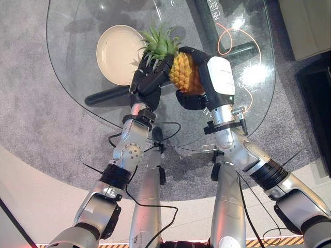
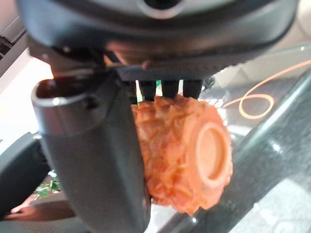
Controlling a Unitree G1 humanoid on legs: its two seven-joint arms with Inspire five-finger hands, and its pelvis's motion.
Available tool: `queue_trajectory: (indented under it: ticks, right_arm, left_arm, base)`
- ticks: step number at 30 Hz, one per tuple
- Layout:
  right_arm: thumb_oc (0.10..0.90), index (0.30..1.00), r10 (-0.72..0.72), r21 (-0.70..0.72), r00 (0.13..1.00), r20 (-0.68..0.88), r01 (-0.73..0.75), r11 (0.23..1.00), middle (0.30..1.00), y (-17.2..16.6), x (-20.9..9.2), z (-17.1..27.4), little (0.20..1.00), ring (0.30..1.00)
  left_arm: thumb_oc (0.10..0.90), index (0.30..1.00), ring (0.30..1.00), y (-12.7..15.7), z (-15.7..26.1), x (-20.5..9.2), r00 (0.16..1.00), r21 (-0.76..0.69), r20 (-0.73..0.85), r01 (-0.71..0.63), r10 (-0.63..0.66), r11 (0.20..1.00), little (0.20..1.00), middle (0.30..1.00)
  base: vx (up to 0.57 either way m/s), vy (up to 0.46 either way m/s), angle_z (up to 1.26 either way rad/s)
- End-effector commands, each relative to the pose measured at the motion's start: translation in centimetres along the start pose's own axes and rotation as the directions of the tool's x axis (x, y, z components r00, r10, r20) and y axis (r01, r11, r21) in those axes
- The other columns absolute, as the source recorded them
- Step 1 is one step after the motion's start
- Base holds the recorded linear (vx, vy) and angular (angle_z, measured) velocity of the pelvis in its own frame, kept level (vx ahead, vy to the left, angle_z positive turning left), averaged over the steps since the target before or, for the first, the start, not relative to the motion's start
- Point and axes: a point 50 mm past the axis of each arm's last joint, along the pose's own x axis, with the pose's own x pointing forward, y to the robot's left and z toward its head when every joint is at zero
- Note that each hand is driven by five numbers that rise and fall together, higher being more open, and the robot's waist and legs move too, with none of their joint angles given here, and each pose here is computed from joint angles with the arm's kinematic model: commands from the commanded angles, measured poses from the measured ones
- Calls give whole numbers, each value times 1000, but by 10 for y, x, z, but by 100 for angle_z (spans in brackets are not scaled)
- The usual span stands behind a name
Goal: Pick up the fruit to the plate
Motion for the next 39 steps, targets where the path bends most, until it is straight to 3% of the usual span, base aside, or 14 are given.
queue_trajectory:
  ticks: [1, 29, 30, 31, 33, 39]
  right_arm:
    - [100, 300, -192, 170, 917, 350, 139, 976, 300, -39, 35, 85, 200, 300]
    - [100, 300, -77, 138, 838, 539, 2, 990, 300, -35, 28, 110, 200, 300]
    - [100, 300, -76, 139, 837, 542, 0, 990, 300, -35, 28, 111, 200, 300]
    - [100, 300, -77, 140, 835, 544, 0, 990, 300, -36, 29, 110, 200, 300]
    - [100, 300, -78, 143, 837, 542, 0, 990, 300, -35, 28, 110, 200, 300]
    - [100, 300, -87, 148, 839, 537, 7, 989, 300, -34, 29, 110, 200, 300]
  left_arm:
    - [800, 900, 900, -61, 28, 11, 964, -40, 140, 232, -224, 972, 900, 900]
    - [800, 900, 900, -68, 48, 6, 930, -177, 310, 258, -195, 950, 900, 900]
    - [751, 858, 858, -69, 53, 5, 913, -152, 356, 268, -201, 951, 851, 858]
    - [366, 528, 528, -69, 56, 4, 903, -157, 382, 274, -197, 949, 466, 528]
    - [100, 300, 300, -69, 60, 3, 888, -162, 423, 272, -182, 949, 200, 300]
    - [100, 300, 300, -71, 68, 1, 861, -153, 477, 276, -174, 949, 200, 300]
  base:
    - [0, 0, 0]
    - [0, 0, 0]
    - [0, 0, 0]
    - [0, 0, 0]
    - [0, 0, 0]
    - [0, 0, 0]
